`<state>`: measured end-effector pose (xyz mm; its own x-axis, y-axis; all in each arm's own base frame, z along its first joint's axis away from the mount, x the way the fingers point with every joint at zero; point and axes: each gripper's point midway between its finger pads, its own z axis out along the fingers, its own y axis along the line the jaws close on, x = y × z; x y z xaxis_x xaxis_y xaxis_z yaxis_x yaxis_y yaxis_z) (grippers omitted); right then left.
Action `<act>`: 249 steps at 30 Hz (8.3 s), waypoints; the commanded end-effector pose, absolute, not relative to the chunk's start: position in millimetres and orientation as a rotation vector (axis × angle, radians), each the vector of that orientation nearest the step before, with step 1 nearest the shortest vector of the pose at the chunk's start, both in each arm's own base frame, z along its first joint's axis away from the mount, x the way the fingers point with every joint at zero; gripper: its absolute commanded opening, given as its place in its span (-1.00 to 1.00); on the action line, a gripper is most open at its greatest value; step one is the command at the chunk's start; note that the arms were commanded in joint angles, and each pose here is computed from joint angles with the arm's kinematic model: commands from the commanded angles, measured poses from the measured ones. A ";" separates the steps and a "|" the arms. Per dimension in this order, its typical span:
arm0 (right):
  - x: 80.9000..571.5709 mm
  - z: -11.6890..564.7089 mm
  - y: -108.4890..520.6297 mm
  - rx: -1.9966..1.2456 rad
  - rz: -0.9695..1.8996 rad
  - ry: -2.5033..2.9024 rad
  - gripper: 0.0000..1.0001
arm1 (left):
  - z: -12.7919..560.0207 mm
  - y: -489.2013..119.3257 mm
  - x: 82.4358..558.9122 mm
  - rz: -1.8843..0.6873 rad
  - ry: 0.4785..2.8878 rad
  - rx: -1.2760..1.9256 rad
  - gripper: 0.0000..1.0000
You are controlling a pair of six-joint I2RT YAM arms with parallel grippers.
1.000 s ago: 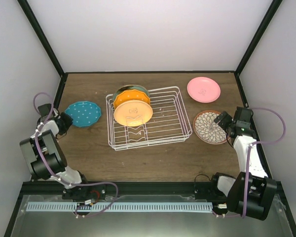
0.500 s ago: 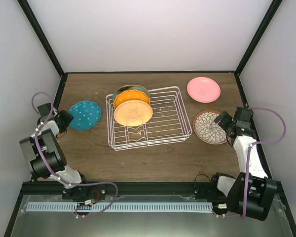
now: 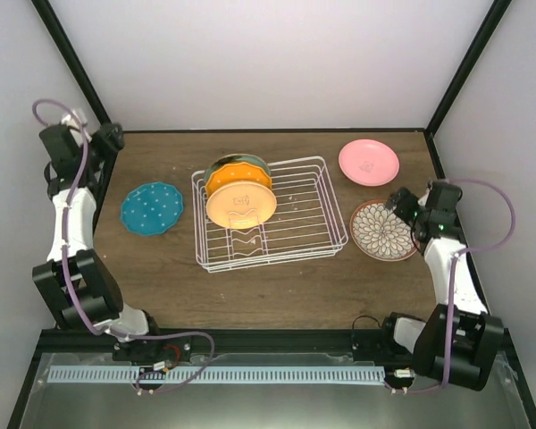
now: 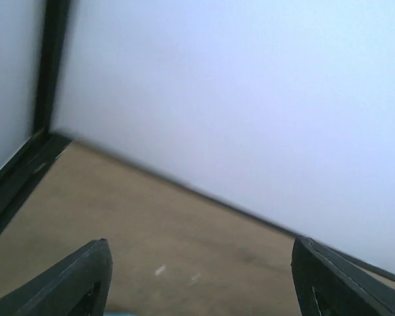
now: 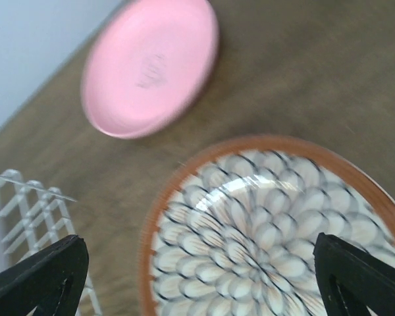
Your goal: Unload the plates from the dish rack
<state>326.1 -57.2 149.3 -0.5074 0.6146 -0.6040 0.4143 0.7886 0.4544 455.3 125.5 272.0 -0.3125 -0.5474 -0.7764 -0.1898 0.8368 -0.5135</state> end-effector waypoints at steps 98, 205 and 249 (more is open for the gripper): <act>447.9 494.1 179.7 -0.221 0.388 1.468 -0.99 | 304.9 -24.2 447.4 -0.850 1.888 0.033 0.63; 480.9 204.7 -67.0 0.588 0.407 2.275 1.00 | 212.3 -149.7 411.4 -0.255 1.795 0.944 0.31; 463.6 221.2 -69.5 0.596 0.361 2.240 1.00 | 147.1 -165.8 433.2 -0.242 1.886 0.959 -0.89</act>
<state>465.0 -68.5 209.6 -0.6066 0.5296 -0.5930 0.3091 0.8443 0.4378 437.8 -157.7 152.7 -0.2281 0.5048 -0.8326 0.6904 0.6868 0.2273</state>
